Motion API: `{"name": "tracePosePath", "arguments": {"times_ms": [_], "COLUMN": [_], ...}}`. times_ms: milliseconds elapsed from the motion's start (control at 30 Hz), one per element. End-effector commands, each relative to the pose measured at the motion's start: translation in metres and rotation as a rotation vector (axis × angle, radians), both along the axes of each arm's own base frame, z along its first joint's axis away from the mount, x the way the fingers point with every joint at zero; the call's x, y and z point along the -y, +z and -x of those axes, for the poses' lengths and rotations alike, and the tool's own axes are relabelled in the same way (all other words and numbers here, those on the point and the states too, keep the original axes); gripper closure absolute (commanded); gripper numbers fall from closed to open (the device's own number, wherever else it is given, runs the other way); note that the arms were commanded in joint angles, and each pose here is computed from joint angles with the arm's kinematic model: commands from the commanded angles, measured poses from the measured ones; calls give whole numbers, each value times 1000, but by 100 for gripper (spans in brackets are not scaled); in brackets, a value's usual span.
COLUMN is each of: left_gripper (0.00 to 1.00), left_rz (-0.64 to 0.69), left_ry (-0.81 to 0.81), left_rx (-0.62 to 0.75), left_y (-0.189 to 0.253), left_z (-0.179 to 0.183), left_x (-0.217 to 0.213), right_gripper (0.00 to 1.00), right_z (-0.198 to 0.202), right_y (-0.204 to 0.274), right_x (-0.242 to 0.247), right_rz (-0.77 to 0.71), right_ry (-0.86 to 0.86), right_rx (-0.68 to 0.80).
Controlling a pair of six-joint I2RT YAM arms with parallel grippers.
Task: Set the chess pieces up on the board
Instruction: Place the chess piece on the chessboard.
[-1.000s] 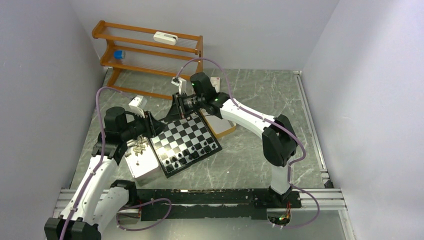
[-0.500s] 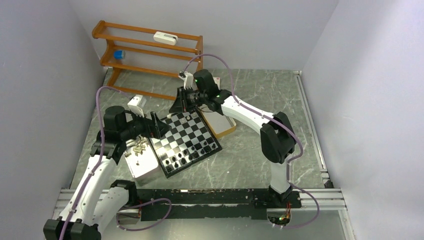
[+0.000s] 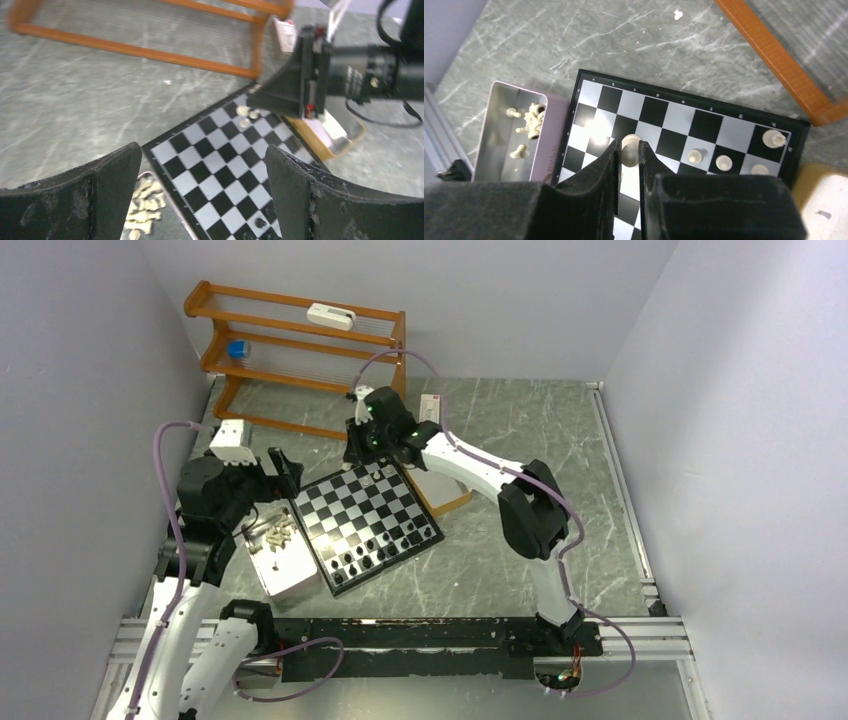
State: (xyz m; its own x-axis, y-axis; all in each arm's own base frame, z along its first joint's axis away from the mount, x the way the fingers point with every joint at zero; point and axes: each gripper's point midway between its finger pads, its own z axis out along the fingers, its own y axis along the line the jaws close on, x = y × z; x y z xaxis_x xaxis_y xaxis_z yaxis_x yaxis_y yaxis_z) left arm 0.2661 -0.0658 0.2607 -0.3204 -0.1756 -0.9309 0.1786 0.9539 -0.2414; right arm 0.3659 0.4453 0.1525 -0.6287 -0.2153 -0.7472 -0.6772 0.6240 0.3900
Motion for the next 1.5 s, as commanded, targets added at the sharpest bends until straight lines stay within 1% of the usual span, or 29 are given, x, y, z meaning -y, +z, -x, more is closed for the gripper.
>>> {"name": "tracePosePath", "arguments": {"times_ms": [0, 67, 100, 267, 367, 567, 800, 1067, 1267, 1467], "left_gripper": [2, 2, 2, 2, 2, 2, 2, 2, 2, 2], "left_rz": [-62, -5, -4, -22, -22, -23, -24, -28, -32, -32], "left_ry": [327, 549, 612, 745, 757, 796, 799, 787, 778, 769], "left_rx": [-6, -14, -33, -21, -11, -8, -9, -14, -16, -15], "left_y": [-4, -4, -5, -1, 2, 6, 4, 2, 1, 1], "left_z": [2, 7, 13, 26, 30, 36, 36, 34, 33, 32], "left_x": [-57, -87, -96, -118, -121, -127, -128, -126, -125, -123], "right_gripper": [88, 87, 87, 86, 86, 86, 85, 85, 84, 81], "right_z": [-4, -5, -5, -4, -5, -8, -11, -10, -9, -9], "right_y": [-12, -16, -21, -38, -47, -59, -78, -89, -96, -101], "right_x": [-18, -26, -29, -46, -51, -56, -50, -49, -52, -49], "right_rz": [117, 137, 150, 226, 271, 311, 377, 375, 373, 384], "right_ry": [-10, -11, -9, 5, -5, -22, -30, -20, -15, -19], "right_rx": [153, 170, 173, 214, 234, 268, 265, 270, 247, 242]}}
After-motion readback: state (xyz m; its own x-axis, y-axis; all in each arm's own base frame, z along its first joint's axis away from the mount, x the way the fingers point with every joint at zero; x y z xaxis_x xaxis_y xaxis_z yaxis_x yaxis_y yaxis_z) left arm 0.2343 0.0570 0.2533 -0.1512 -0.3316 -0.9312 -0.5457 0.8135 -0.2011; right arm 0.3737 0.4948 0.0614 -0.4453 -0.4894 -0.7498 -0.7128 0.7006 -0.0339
